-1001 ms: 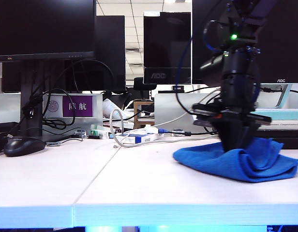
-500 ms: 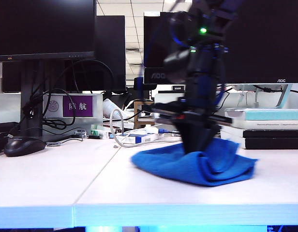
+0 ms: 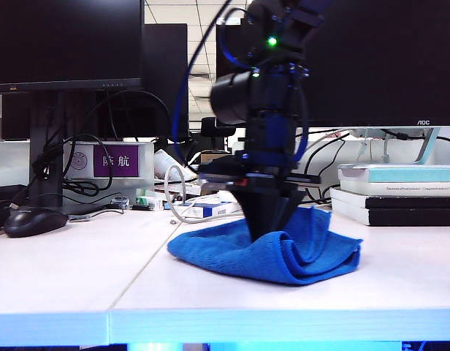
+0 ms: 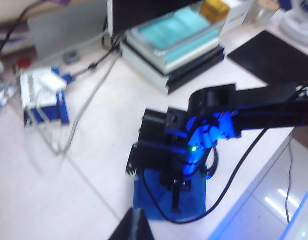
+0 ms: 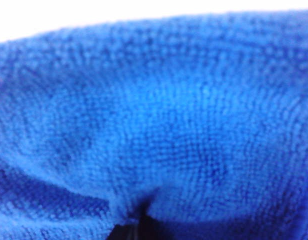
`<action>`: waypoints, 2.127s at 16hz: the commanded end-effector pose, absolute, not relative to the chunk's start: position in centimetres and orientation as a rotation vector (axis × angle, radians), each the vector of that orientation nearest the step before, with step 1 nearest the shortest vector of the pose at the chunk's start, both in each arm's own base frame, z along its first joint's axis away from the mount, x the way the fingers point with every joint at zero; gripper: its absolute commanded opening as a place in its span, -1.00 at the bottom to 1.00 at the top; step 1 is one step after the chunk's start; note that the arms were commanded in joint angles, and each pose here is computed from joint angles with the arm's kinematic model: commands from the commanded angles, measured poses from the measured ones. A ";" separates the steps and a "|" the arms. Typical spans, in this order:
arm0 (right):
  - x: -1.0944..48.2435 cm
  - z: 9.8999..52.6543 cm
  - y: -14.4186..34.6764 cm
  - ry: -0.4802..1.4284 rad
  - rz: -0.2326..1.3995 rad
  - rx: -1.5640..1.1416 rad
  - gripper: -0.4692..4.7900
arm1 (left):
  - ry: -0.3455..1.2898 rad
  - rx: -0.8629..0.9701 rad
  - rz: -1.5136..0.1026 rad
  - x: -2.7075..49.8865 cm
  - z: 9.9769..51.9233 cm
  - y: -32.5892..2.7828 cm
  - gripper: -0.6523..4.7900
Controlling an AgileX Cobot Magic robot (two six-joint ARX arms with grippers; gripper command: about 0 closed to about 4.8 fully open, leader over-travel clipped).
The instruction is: Wipe the table from right to left using the rag.
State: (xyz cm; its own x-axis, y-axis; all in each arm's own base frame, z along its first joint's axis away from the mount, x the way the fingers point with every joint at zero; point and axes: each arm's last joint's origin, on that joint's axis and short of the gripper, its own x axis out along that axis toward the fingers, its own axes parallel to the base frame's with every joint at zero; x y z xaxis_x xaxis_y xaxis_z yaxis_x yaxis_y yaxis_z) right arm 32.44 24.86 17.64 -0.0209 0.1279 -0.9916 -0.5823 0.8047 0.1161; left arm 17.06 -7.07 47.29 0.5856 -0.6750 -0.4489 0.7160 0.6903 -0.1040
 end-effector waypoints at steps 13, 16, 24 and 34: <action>33.2 18.7 33.3 1.413 0.746 -0.384 -0.82 | 0.513 0.111 -0.764 14.7 47.7 -6.1 -0.78; 32.3 17.6 34.8 1.427 0.772 -0.414 -0.82 | 0.509 0.112 -0.761 14.5 47.7 -6.1 -0.78; 31.1 17.8 37.7 1.332 0.834 -0.398 -0.82 | 0.526 0.111 -0.761 14.3 47.6 -6.0 -0.78; 31.7 16.9 40.1 1.325 0.882 -0.272 -0.82 | 0.567 0.113 -0.747 14.1 47.3 -5.9 -0.78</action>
